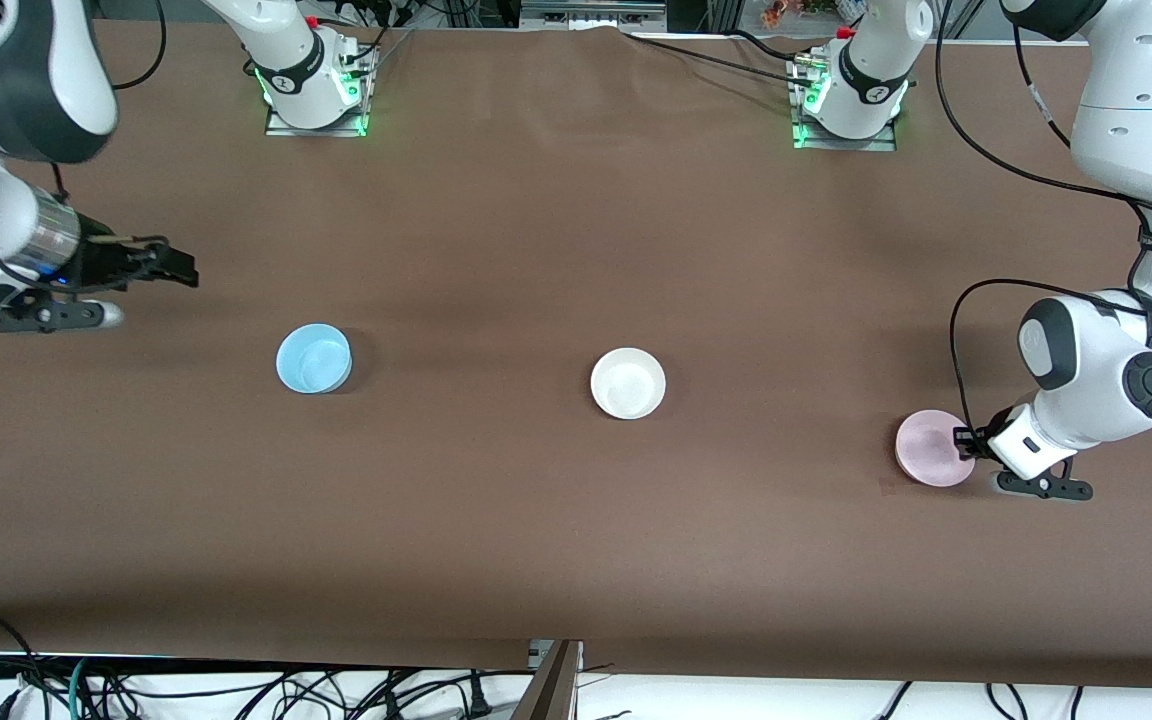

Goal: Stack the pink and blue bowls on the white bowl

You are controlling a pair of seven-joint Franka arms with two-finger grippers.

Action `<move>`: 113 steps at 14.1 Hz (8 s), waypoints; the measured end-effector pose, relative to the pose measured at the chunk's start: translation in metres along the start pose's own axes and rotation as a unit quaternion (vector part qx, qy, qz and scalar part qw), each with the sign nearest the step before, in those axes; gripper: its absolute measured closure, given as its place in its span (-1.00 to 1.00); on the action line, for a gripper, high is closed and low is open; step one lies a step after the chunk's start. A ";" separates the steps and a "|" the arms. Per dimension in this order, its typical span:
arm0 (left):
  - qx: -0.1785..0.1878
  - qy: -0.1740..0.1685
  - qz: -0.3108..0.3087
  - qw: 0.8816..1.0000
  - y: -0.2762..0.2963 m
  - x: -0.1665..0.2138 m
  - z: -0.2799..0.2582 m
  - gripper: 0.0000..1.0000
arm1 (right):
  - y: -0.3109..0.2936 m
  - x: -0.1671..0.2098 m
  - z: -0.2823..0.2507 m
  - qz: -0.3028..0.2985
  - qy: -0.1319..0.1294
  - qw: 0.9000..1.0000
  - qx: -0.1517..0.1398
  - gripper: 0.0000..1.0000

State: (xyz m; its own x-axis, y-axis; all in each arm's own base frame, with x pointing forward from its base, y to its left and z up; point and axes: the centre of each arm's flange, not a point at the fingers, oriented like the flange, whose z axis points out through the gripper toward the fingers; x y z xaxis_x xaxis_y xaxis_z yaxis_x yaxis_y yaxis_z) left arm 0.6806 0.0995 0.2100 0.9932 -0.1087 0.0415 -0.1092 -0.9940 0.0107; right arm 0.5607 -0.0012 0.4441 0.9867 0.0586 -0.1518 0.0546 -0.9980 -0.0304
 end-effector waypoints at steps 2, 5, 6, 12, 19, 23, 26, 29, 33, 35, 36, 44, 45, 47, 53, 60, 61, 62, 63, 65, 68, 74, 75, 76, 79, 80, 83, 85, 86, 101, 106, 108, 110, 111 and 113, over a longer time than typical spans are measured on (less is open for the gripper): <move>-0.007 -0.006 0.009 1.000 0.013 0.009 -0.009 0.94 | -0.001 0.006 0.031 -0.001 -0.002 1.000 -0.001 -1.00; -0.018 -0.058 0.003 0.998 0.054 0.028 -0.047 0.94 | 0.001 0.023 0.070 -0.001 -0.004 1.000 -0.002 -1.00; -0.018 -0.073 -0.011 0.997 0.074 0.034 -0.063 0.94 | 0.002 0.030 0.085 0.000 -0.002 1.000 -0.003 -1.00; -0.048 -0.093 -0.032 0.994 0.251 0.041 -0.114 0.94 | -0.015 0.061 0.154 -0.018 0.015 1.000 -0.008 -1.00; -0.093 -0.102 -0.022 0.990 0.389 0.013 -0.105 0.94 | -0.020 0.073 0.217 -0.023 0.008 1.000 -0.011 -0.99; -0.106 -0.079 -0.016 0.991 0.427 0.003 -0.062 0.94 | -0.020 0.075 0.231 -0.023 0.007 1.000 -0.011 -0.52; -0.109 -0.075 -0.021 0.991 0.448 -0.010 -0.034 0.94 | -0.026 0.076 0.239 -0.027 0.005 1.000 -0.012 -0.12; -0.109 -0.074 -0.020 0.991 0.456 -0.014 -0.032 0.94 | -0.027 0.076 0.241 -0.025 0.004 1.000 -0.012 0.56; -0.109 -0.076 -0.019 0.991 0.457 -0.016 -0.030 0.94 | -0.028 0.076 0.235 -0.024 0.004 1.000 -0.010 0.90; -0.108 -0.077 -0.019 0.991 0.458 -0.016 -0.029 0.94 | -0.029 0.076 0.230 -0.017 0.004 1.000 -0.009 0.90; -0.107 -0.078 -0.019 0.991 0.457 -0.017 -0.027 0.94 | -0.029 0.077 0.229 -0.014 0.005 1.000 -0.009 0.90; -0.107 -0.077 -0.019 0.991 0.457 -0.018 -0.029 -0.23 | -0.048 0.099 0.163 0.029 -0.008 1.000 -0.005 0.93; -0.105 -0.076 -0.020 0.991 0.454 -0.016 -0.035 -0.41 | -0.060 0.102 0.155 0.031 -0.005 1.000 -0.002 0.93; -0.094 -0.083 -0.025 0.992 0.438 -0.010 -0.063 -0.81 | -0.086 0.102 0.147 0.040 -0.012 0.999 0.014 0.93; -0.057 -0.117 0.001 0.992 0.327 -0.016 -0.215 -1.00 | -0.201 0.098 0.113 0.096 -0.017 0.990 0.101 0.93; -0.040 -0.143 0.050 0.988 0.245 -0.061 -0.324 -1.00 | -0.368 0.084 0.123 0.183 -0.030 0.973 0.134 0.93; -0.036 -0.147 0.048 0.987 0.238 -0.071 -0.339 -1.00 | -0.394 0.079 0.131 0.185 -0.023 0.973 0.139 0.93; -0.031 -0.149 0.045 0.987 0.234 -0.080 -0.355 -1.00 | -0.423 0.070 0.142 0.186 -0.011 0.971 0.148 0.93; -0.023 -0.145 0.041 0.988 0.229 -0.089 -0.370 -1.00 | -0.452 0.060 0.155 0.187 0.002 0.970 0.158 0.93; -0.010 -0.129 0.025 0.991 0.212 -0.098 -0.391 -1.00 | -0.495 0.040 0.183 0.188 0.019 0.967 0.172 0.93; -0.008 -0.102 -0.014 0.995 0.167 -0.094 -0.400 -1.00 | -0.512 0.033 0.208 0.191 0.025 0.965 0.177 0.93; -0.001 -0.068 -0.049 0.996 0.128 -0.083 -0.378 -1.00 | -0.495 0.056 0.202 0.209 0.048 0.958 0.189 0.93; -0.001 -0.068 -0.049 0.996 0.129 -0.083 -0.379 -1.00 | -0.493 0.058 0.201 0.210 0.051 0.958 0.191 0.93; -0.001 -0.068 -0.049 0.996 0.129 -0.084 -0.379 -1.00 | -0.493 0.059 0.203 0.211 0.053 0.957 0.192 0.93; -0.001 -0.069 -0.049 0.996 0.129 -0.084 -0.380 -1.00 | -0.492 0.061 0.212 0.214 0.056 0.956 0.193 0.93; -0.001 -0.068 -0.049 0.996 0.130 -0.084 -0.380 -1.00 | -0.492 0.062 0.216 0.215 0.058 0.955 0.194 0.93; -0.001 -0.068 -0.049 0.996 0.130 -0.084 -0.380 -1.00 | -0.491 0.064 0.218 0.216 0.061 0.955 0.196 0.93; -0.001 -0.068 -0.049 0.996 0.130 -0.084 -0.381 -1.00 | -0.491 0.064 0.218 0.216 0.061 0.954 0.196 0.93; -0.001 -0.068 -0.049 0.997 0.130 -0.084 -0.381 -1.00 | -0.490 0.065 0.218 0.217 0.062 0.954 0.196 0.93; -0.001 -0.071 -0.049 0.996 0.130 -0.086 -0.381 -1.00 | -0.485 0.069 0.226 0.222 0.063 0.954 0.191 0.73; -0.001 -0.071 -0.050 0.996 0.129 -0.086 -0.381 -1.00 | -0.496 0.080 0.184 0.237 0.080 0.942 0.223 -0.31; -0.001 -0.071 -0.050 0.996 0.129 -0.086 -0.381 -1.00 | -0.497 0.082 0.167 0.237 0.069 0.945 0.216 -0.72; -0.001 -0.071 -0.050 0.996 0.129 -0.086 -0.381 -1.00 | -0.484 0.089 0.142 0.239 0.063 0.948 0.200 -0.99; -0.001 -0.072 -0.050 0.996 0.129 -0.086 -0.381 -1.00 | -0.474 0.093 0.124 0.240 0.064 0.950 0.191 -0.99; -0.001 -0.072 -0.050 0.996 0.129 -0.086 -0.381 -1.00 | -0.447 0.092 0.079 0.216 0.058 0.961 0.163 -0.99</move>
State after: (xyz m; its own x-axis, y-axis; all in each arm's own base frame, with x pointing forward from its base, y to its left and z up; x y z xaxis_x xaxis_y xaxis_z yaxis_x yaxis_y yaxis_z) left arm 0.5660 -0.0138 0.5882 0.9946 -0.0110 -0.1031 -0.0101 -0.9999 0.0097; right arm 0.6149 0.4525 0.3662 0.9178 -0.3818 -0.1089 -0.3965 -0.8678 -0.2996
